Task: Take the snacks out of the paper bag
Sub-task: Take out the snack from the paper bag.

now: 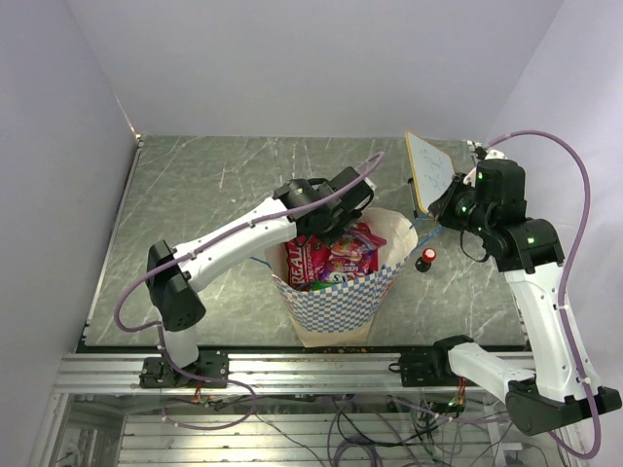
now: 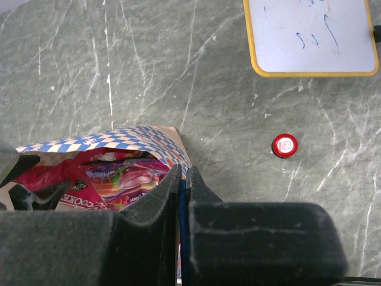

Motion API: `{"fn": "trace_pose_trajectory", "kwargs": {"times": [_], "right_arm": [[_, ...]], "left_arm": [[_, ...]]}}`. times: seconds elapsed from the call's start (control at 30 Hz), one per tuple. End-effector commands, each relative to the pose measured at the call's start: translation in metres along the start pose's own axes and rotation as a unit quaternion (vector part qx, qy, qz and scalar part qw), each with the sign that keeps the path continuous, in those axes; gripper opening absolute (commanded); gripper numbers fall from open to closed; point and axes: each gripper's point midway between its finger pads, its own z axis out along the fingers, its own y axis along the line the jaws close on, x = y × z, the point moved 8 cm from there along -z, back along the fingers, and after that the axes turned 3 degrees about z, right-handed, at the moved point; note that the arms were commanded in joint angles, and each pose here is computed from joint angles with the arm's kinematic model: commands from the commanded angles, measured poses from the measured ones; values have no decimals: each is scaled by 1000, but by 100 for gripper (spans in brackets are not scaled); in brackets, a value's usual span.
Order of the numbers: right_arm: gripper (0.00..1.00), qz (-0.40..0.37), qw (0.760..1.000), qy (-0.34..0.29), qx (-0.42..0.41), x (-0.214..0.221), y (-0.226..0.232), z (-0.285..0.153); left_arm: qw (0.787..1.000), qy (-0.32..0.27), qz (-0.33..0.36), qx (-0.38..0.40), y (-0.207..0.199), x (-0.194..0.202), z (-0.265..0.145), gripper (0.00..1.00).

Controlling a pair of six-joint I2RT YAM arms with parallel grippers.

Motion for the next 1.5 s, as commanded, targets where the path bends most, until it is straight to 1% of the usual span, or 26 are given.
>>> {"fn": "trace_pose_trajectory", "kwargs": {"times": [0.0,0.1,0.2,0.3,0.4,0.5,0.67,0.83,0.9,1.07,1.47], "right_arm": [[1,0,1000,-14,-7,-2,0,-2],[0,0,1000,-16,-8,-3,0,-3],[0,1,1000,-18,-7,-3,0,-3],[0,1,1000,-19,-8,-3,0,-3],[0,2,1000,-18,-13,-3,1,-1],[0,2,1000,-18,-18,-3,3,0],[0,4,1000,-20,-22,-5,4,1],[0,7,999,-25,-20,-5,3,0],[0,10,999,-25,-20,-4,3,-1],[0,15,999,-18,-28,-2,5,1],[0,24,999,-13,-32,-2,7,1]], "left_arm": [[1000,2,13,-14,5,-5,12,63],[1000,3,14,5,-2,-6,18,57],[1000,4,10,29,-8,-4,23,61],[999,6,11,36,-12,-1,28,63],[999,17,16,32,-13,0,32,61],[999,25,22,25,-13,0,36,56],[999,28,25,24,-11,-1,33,42],[999,14,7,32,-9,-8,20,16],[999,15,1,30,-7,-8,16,8],[999,5,-14,40,-3,-10,0,7],[990,-88,-87,70,20,-32,-73,7]]}}
